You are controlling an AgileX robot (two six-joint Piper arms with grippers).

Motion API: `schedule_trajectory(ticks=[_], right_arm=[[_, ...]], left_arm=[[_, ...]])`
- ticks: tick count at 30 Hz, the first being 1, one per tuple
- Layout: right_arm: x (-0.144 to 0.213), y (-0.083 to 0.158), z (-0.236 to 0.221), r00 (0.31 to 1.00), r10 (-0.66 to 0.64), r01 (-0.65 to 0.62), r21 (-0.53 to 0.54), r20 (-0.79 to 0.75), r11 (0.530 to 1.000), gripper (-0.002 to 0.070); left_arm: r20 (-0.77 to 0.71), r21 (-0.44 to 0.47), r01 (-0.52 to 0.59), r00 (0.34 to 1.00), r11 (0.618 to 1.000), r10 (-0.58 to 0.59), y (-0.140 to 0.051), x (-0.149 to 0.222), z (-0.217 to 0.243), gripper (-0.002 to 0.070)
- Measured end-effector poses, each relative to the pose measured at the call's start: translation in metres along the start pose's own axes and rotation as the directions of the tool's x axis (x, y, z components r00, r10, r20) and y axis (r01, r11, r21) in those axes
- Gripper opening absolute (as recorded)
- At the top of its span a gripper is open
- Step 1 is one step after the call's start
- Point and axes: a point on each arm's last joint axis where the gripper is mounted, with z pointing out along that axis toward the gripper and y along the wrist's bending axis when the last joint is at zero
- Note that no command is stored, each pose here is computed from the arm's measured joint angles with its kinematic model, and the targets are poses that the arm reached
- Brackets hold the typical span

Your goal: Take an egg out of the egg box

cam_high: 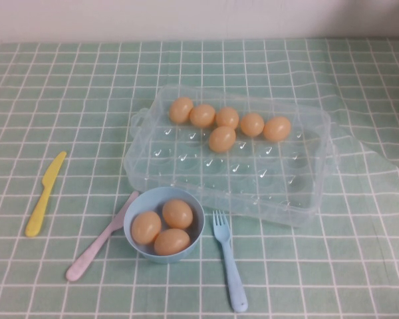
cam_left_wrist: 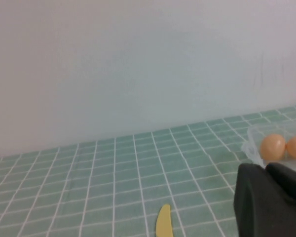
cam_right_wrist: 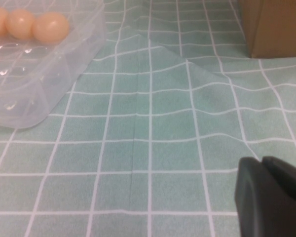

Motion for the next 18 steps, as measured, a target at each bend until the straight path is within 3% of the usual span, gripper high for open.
schedule_trajectory(ticks=[18], right_arm=[[0.000, 0.000, 0.000, 1.000, 0.000, 0.000, 0.000, 0.000, 1.000, -0.0017]], left_arm=[[-0.312, 0.034, 0.016, 0.950, 0.999, -0.005, -0.005, 0.031, -0.014, -0.0002]])
